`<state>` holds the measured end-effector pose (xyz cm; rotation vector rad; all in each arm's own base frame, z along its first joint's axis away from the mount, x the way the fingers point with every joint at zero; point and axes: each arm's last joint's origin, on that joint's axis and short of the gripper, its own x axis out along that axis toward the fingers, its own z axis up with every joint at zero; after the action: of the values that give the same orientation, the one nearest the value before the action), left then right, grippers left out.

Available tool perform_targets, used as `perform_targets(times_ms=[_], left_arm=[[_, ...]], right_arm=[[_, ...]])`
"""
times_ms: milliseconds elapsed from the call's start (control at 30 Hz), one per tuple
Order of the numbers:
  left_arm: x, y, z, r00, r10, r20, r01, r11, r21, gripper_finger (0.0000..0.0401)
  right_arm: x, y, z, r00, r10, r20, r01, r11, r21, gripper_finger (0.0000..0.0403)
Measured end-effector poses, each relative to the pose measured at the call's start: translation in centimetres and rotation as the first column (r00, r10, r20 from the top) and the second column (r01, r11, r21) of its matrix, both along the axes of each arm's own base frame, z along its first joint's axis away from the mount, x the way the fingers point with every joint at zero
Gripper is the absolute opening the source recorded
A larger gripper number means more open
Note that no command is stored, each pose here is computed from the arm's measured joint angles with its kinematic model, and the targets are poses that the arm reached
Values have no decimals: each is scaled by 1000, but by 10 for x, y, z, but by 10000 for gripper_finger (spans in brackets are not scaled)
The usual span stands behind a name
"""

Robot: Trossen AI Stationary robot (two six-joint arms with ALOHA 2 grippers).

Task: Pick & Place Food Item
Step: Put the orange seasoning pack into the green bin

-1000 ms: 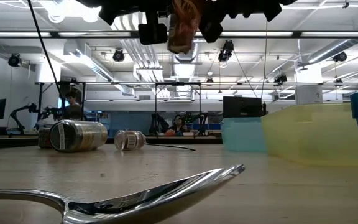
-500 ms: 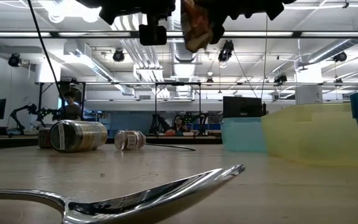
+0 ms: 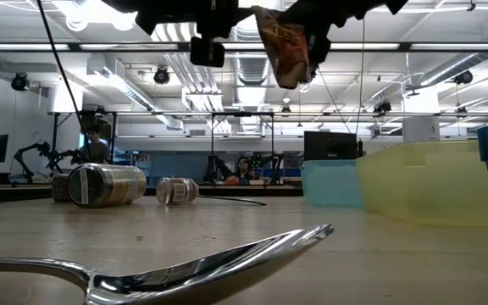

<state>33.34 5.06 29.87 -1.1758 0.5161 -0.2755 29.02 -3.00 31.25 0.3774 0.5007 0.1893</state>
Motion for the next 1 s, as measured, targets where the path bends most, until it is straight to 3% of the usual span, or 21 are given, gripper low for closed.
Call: perform_targets(times_ms=[333, 567, 667, 867, 1000], left_arm=[[-16, 19, 12, 972, 233, -25, -232, 972, 36, 178], [-32, 18, 27, 956, 292, 22, -293, 951, 97, 178], [-36, 18, 33, 949, 311, 54, -315, 940, 133, 178], [-40, 17, 36, 950, 301, 81, -310, 934, 175, 178], [-41, 16, 33, 952, 301, 54, -305, 933, 189, 178]], right_arm=[[-38, 1, 2, 978, -203, -38, 204, 979, 10, 8], [-68, 0, -19, 911, -409, -46, 411, 911, 36, 8], [-80, -2, -30, 837, -546, -24, 547, 837, 37, 8], [-99, -7, -60, 603, -797, 20, 796, 603, 54, 8], [-101, -8, -76, 533, -845, 34, 841, 534, 84, 8]])
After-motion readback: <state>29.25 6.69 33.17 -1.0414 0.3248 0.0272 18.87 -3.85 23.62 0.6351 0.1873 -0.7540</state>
